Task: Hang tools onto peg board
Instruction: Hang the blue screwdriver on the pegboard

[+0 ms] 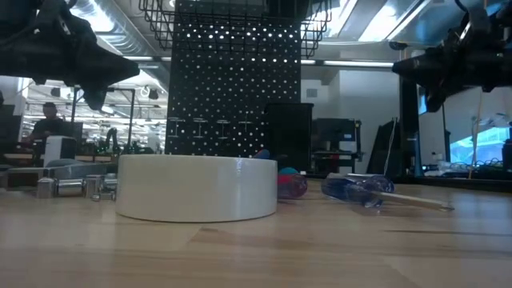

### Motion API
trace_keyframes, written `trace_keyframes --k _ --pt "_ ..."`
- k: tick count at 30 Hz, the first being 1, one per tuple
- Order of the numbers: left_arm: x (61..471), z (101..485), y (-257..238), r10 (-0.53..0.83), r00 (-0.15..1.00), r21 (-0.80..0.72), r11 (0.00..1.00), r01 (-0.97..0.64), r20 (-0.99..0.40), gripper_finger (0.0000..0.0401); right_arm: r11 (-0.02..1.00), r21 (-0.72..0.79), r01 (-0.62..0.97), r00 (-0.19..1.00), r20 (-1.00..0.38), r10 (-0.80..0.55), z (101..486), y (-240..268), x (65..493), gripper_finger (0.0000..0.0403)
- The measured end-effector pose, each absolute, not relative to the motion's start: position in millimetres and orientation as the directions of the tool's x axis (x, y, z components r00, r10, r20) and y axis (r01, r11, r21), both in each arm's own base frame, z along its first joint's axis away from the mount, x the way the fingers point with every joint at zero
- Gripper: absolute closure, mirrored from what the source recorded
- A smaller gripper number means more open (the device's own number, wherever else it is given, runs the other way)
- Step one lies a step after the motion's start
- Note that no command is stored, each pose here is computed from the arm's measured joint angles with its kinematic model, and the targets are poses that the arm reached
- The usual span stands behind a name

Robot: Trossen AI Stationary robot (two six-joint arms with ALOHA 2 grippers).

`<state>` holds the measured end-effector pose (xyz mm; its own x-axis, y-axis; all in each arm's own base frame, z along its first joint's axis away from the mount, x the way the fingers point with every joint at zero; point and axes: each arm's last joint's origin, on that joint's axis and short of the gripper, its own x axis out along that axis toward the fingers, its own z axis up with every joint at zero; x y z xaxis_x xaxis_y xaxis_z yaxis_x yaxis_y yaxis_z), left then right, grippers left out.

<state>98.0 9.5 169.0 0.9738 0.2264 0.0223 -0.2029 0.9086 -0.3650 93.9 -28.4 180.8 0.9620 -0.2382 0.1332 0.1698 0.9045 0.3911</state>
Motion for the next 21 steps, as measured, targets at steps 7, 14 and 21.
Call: trace_keyframes --k 7,14,21 --pt "101.5 170.3 0.2 0.117 0.993 -0.436 0.895 -0.093 0.028 0.0378 0.912 0.401 0.083 0.976 0.152 -0.155 189.3 -26.6 96.7 0.0372" --pt "114.3 174.6 -14.4 0.027 0.998 -0.443 0.896 -0.002 0.05 0.0398 0.909 0.414 0.044 0.996 0.055 -0.073 202.3 -28.2 109.3 0.0372" --pt "139.5 192.3 -32.8 0.017 0.995 -0.377 0.925 -0.055 -0.102 0.04 0.908 0.418 0.036 0.998 -0.056 -0.014 216.7 -33.5 131.1 0.0372"
